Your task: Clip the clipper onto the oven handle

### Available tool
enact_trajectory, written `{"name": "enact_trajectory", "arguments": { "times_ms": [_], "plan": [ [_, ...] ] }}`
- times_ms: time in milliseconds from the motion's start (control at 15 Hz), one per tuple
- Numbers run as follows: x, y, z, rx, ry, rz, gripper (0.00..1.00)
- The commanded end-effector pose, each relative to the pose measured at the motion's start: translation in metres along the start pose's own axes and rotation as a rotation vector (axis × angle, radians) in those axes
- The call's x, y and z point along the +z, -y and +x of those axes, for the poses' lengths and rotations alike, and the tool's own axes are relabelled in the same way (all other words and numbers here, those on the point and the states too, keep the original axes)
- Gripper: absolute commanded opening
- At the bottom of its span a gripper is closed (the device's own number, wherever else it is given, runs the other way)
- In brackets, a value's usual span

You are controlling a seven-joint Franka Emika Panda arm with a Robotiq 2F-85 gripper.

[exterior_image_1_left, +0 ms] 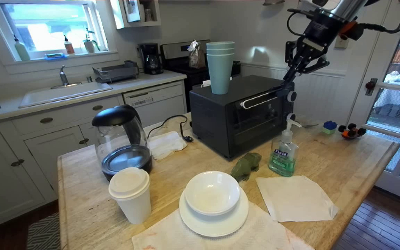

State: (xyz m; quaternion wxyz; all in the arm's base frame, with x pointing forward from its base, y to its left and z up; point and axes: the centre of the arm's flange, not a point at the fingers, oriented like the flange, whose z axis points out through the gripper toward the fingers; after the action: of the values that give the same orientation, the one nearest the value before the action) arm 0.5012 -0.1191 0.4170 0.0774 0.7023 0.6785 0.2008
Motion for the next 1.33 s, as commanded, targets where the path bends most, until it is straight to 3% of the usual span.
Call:
{"name": "enact_trajectory", "arguments": {
  "times_ms": [0,1000,1067,1133,1267],
  "plan": [
    [0.003,-0.012,-0.002,-0.025,0.022,-0.005,0.03],
    [0.016,-0.015,0.001,-0.041,0.044,-0.019,0.03],
    [0.016,-0.015,0.001,-0.041,0.045,-0.019,0.07],
    [0.017,-0.015,0.001,-0.041,0.046,-0.021,0.35],
    [0.016,-0.016,0.003,-0.041,0.049,-0.028,0.38]
  ]
}}
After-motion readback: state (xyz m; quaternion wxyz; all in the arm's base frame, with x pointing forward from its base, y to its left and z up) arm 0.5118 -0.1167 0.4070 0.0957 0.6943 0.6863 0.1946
